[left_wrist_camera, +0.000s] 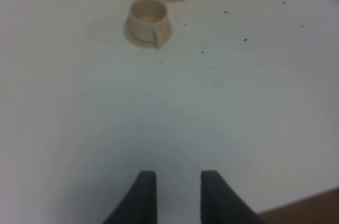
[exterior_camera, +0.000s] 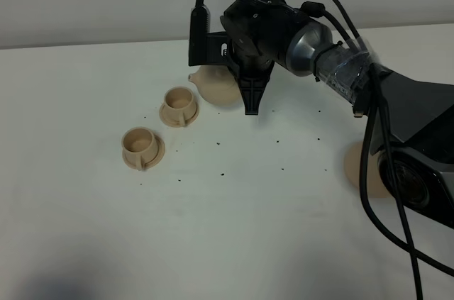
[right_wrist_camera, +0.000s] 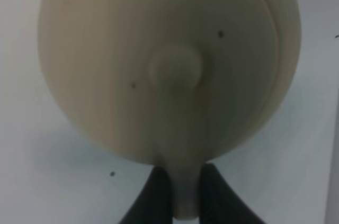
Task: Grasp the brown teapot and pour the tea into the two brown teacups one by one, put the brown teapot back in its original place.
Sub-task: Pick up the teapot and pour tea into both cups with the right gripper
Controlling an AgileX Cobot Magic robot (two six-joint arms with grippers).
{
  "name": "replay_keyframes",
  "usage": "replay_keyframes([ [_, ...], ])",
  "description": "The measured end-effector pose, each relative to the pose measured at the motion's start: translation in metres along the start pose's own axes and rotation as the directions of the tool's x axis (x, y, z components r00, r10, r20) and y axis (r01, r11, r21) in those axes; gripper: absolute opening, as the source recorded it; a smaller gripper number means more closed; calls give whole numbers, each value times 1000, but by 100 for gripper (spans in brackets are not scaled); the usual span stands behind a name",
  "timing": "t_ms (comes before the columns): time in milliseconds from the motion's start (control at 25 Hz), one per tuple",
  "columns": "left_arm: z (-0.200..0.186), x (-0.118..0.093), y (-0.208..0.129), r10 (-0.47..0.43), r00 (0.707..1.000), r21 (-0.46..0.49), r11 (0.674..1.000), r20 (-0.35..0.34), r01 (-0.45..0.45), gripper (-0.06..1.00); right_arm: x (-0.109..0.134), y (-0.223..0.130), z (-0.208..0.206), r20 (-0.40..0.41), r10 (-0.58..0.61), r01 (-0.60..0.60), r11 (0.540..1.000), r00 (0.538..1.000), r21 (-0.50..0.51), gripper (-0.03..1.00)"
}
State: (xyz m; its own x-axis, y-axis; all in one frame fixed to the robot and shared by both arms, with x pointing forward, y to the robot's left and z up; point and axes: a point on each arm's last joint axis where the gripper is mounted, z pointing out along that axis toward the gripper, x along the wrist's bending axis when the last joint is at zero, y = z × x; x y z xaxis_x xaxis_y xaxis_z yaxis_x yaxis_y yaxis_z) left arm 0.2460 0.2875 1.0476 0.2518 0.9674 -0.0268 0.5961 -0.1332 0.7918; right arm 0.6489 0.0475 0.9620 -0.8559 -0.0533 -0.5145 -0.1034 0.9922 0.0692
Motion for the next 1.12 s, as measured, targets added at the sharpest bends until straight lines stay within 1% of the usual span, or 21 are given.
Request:
replay_keyframes([
  [120, 0, 0, 0, 0, 1000, 0, 1000, 0, 0, 23, -1, 3, -1, 37, -30, 30, 1000, 999, 4, 11],
  [360, 0, 0, 0, 0, 1000, 0, 1000, 0, 0, 23, -1, 1, 3, 62, -100, 97, 994, 993, 43, 11],
  [560, 0, 0, 0, 0, 1000, 0, 1000, 0, 0, 23, 5, 7, 9, 74, -155, 150, 986, 985, 76, 11],
  [640, 0, 0, 0, 0, 1000, 0, 1000, 0, 0, 23, 6, 11, 9, 86, -173, 167, 983, 981, 74, 11],
  [880, 0, 0, 0, 0, 1000, 0, 1000, 0, 0, 23, 1, 18, 7, 176, -205, 200, 979, 963, 43, 11],
  [1120, 0, 0, 0, 0, 1000, 0, 1000, 0, 0, 23, -1, 21, 12, 225, -237, 234, 971, 945, 42, 11],
])
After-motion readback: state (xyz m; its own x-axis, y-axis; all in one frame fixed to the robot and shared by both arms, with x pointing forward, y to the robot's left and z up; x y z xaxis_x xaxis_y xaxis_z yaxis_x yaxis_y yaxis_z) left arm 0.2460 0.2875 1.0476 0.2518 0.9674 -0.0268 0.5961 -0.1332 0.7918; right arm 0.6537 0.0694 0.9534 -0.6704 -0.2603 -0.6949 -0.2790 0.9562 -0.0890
